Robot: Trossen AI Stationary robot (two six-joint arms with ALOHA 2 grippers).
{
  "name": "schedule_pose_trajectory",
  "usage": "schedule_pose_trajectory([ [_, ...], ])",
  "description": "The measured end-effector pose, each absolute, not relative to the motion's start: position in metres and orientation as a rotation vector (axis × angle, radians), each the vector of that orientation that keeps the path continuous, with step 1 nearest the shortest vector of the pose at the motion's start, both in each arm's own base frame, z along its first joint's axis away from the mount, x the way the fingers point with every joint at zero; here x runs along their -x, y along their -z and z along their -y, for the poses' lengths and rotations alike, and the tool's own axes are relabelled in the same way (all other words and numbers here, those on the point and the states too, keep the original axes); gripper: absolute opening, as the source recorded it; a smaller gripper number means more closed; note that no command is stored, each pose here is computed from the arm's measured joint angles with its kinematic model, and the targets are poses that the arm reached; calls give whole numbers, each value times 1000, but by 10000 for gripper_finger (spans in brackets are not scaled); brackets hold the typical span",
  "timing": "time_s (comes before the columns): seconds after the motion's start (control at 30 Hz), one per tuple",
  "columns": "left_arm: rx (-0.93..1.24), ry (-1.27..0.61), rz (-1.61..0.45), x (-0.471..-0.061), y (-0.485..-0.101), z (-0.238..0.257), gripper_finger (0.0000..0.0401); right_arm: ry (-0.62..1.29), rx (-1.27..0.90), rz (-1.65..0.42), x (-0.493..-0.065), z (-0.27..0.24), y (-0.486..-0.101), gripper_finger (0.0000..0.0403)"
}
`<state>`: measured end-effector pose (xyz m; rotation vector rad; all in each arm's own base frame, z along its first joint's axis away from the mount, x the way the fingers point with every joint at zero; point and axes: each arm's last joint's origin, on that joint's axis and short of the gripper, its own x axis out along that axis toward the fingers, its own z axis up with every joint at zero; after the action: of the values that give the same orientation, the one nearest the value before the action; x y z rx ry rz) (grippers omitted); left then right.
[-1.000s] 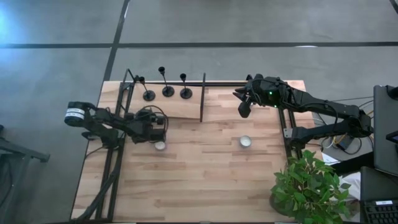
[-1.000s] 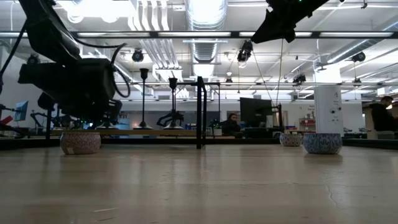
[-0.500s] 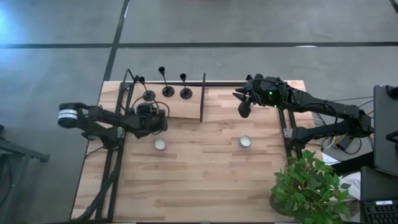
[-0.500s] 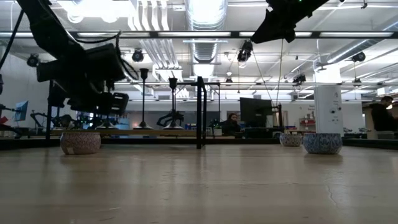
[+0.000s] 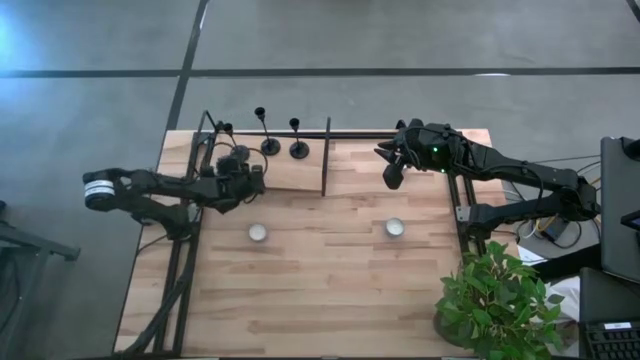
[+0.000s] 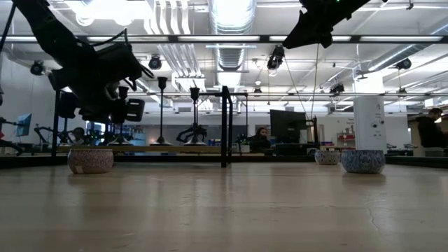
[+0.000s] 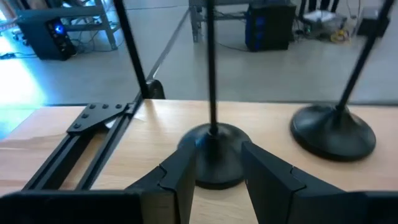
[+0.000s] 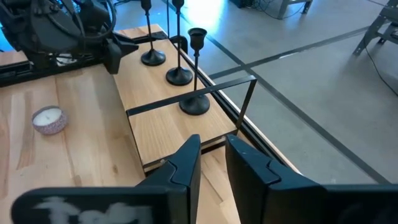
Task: Pick & Place candle stick holders
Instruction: Align the black candle holder with the black candle holders on the shelf
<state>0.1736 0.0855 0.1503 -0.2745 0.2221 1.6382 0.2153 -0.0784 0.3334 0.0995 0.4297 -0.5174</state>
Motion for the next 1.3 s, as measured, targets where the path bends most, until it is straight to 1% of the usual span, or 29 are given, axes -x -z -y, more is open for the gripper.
schedule_pose_trajectory([
  [0.2,251,-1622,-212,-167,-154,-80,133,518,-99,-430,-215,78,-333,63],
  [0.33,183,-1643,-175,-161,-153,-74,133,517,-99,-430,-215,78,-333,69],
  [0.57,199,-1628,-108,-155,-147,-72,133,518,-99,-430,-215,78,-333,82],
  [0.7,187,-1595,-80,-158,-152,-74,133,518,-99,-429,-215,78,-333,87],
  [0.9,181,-1480,-119,-163,-160,-83,133,517,-100,-430,-215,78,-333,91],
  [1.3,181,-1497,-107,-158,-165,-95,133,517,-99,-430,-215,78,-333,71],
])
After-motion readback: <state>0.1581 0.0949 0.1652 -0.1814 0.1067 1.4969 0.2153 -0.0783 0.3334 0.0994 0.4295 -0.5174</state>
